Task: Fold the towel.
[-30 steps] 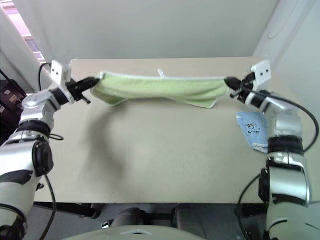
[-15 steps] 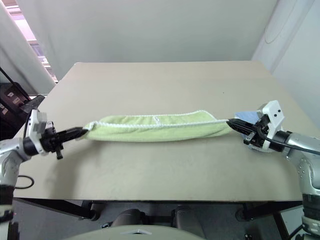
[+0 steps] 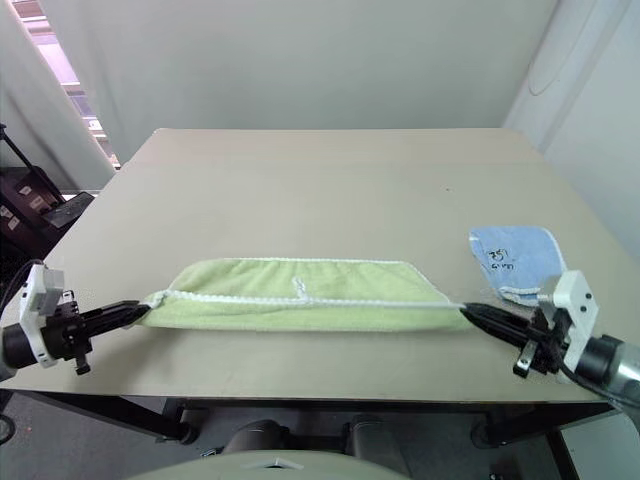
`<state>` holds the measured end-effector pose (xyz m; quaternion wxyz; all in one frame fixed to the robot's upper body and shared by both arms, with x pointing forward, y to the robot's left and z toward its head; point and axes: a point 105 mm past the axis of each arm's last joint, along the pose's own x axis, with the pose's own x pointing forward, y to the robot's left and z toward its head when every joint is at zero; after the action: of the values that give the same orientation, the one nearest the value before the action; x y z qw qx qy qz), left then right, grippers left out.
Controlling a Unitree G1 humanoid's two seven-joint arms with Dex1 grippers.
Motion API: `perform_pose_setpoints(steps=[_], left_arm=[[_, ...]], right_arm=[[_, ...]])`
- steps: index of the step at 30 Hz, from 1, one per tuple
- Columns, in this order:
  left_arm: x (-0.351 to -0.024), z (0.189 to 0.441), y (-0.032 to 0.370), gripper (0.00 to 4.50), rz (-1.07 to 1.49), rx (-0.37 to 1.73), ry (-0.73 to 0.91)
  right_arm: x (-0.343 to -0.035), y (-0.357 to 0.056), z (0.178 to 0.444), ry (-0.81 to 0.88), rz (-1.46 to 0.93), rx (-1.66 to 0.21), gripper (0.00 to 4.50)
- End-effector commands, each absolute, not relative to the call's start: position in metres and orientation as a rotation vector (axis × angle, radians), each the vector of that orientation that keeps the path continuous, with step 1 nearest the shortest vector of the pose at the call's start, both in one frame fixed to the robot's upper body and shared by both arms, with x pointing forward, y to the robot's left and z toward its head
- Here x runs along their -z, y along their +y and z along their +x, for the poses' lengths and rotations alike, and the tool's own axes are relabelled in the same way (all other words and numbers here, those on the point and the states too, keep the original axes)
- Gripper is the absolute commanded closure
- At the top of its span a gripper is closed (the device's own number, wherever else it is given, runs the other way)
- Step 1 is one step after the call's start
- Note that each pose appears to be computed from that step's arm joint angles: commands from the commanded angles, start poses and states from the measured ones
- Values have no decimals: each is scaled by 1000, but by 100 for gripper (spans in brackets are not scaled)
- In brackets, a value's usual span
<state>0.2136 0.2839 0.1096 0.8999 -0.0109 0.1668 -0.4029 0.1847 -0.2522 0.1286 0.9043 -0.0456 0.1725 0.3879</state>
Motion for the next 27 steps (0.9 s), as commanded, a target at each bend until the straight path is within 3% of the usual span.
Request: perform_pose_setpoints(steps=[1, 6, 14, 25, 27], left_arm=[[-123, 215, 288, 448, 22, 810, 313], [-114, 233, 288, 448, -7, 767, 281], [-104, 273, 291, 448, -39, 714, 226], [-88, 309, 284, 448, -92, 710, 230], [-85, 311, 280, 398, -112, 726, 237]], right_arm=[[-146, -245, 187, 282, -152, -841, 450], [-137, -238, 220, 253, -147, -822, 450], [-116, -249, 291, 211, -111, -643, 450], [-87, -228, 327, 285, -56, -622, 450], [-79, -228, 329, 347, -33, -613, 450]])
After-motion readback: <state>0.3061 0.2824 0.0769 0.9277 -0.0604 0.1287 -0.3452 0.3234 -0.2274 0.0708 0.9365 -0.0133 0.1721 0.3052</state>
